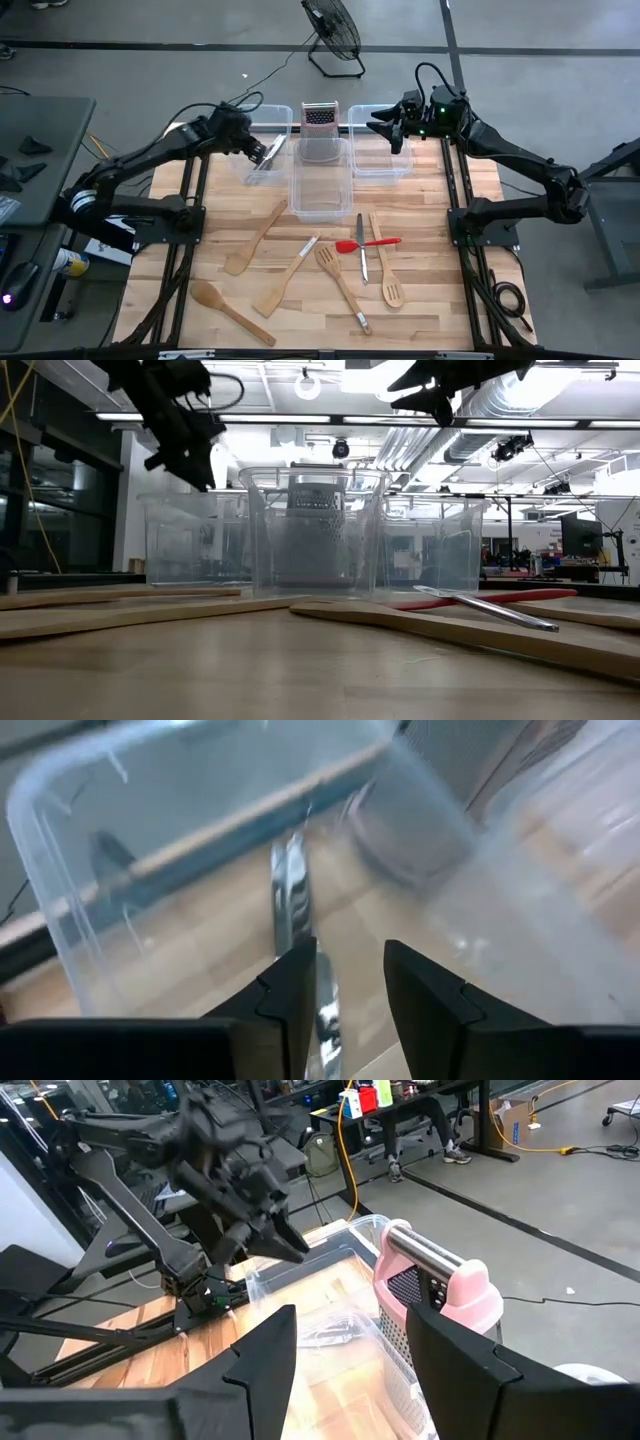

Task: Pick & Place Kitchen Items
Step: Put the silver knife into the left transparent bin

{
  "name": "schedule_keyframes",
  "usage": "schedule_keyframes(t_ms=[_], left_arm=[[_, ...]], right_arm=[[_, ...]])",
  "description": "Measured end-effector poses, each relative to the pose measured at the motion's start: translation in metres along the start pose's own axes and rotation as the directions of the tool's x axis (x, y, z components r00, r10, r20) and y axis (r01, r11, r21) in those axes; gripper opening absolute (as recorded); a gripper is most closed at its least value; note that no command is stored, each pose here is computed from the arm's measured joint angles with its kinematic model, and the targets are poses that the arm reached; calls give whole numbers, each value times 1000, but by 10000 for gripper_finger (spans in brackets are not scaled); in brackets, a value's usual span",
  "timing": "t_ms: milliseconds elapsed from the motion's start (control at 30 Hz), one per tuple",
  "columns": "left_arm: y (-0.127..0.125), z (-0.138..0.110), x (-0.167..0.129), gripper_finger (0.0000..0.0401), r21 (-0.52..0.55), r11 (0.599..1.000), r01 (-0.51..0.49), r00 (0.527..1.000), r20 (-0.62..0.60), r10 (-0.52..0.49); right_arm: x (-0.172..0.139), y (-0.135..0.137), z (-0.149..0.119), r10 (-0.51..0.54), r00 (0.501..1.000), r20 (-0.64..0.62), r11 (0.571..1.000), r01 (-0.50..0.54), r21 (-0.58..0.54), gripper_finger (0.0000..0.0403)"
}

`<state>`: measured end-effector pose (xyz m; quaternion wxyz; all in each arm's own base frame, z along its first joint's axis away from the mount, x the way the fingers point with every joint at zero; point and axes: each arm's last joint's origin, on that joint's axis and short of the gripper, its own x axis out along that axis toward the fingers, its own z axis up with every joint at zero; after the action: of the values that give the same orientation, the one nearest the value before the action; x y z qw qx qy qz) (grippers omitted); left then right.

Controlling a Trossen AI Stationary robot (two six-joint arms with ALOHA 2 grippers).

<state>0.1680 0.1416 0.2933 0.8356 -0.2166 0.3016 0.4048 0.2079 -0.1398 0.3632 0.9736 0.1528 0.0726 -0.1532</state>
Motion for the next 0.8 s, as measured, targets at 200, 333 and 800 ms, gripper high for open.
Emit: schedule_keyframes(t_ms=[200,333,800], left_arm=[[-1,8,-23,119,-1,997,81,987,142,-80],[0,8,-34,119,1,994,105,979,175,-104],[-30,1,-56,119,197,948,251,930,224,-293]], right_arm=[[0,0,-1,-1,1000,-12,1000,1,5,183],[0,-1,-7,-13,997,-74,998,18,66,183],[-4,28,-41,44,928,-370,947,79,311,183]])
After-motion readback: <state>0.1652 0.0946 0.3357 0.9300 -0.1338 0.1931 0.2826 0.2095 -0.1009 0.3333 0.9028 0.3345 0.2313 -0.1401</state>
